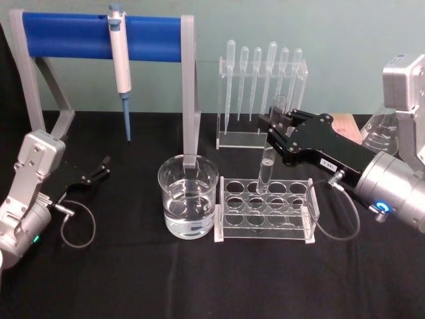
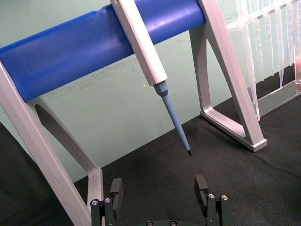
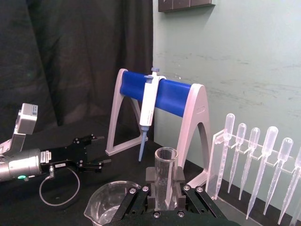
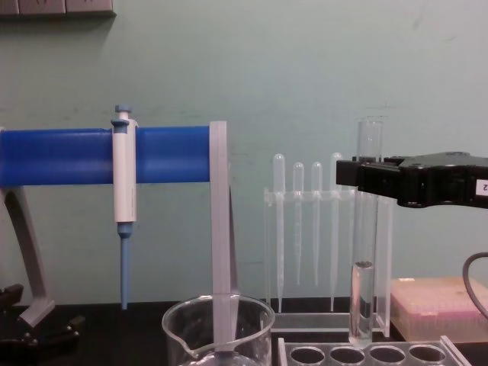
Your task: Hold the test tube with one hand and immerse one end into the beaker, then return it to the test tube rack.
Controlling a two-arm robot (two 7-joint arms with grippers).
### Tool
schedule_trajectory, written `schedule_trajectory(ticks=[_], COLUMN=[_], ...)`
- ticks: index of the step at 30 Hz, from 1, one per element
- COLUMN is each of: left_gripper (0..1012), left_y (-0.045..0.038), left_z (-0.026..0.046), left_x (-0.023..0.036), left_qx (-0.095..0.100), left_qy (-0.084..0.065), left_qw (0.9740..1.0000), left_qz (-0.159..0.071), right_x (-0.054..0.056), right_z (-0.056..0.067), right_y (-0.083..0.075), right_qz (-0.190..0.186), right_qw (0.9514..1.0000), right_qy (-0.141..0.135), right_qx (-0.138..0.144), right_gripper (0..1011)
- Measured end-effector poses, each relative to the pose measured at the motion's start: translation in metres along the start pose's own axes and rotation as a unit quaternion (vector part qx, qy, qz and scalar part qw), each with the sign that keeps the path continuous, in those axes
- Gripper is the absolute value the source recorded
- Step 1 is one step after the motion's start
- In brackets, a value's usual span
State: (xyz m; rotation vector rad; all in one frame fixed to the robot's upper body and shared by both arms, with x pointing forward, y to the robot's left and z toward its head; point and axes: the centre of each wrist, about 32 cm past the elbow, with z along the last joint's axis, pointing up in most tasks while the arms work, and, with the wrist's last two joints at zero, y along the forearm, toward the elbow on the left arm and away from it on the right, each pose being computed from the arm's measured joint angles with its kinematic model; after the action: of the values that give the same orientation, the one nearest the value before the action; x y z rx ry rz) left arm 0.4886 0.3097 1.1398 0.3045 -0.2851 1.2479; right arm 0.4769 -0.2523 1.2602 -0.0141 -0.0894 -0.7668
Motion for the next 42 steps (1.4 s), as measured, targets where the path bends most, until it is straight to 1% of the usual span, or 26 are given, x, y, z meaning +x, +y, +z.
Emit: schedule_trajectory(ticks=[42], left_gripper=[1000], left_y=[0.0], left_z=[0.0], left_x=[0.0], left_qx=[0.0], left_qy=[0.0], left_qw=[1.0], left_qz=[0.0], right_x=[0.0], right_z=[0.0001], right_y=[0.0], right_qz=[0.0], right_qw=[1.0], right_qy=[-0.001], right_qx=[0.0], right_gripper=[227])
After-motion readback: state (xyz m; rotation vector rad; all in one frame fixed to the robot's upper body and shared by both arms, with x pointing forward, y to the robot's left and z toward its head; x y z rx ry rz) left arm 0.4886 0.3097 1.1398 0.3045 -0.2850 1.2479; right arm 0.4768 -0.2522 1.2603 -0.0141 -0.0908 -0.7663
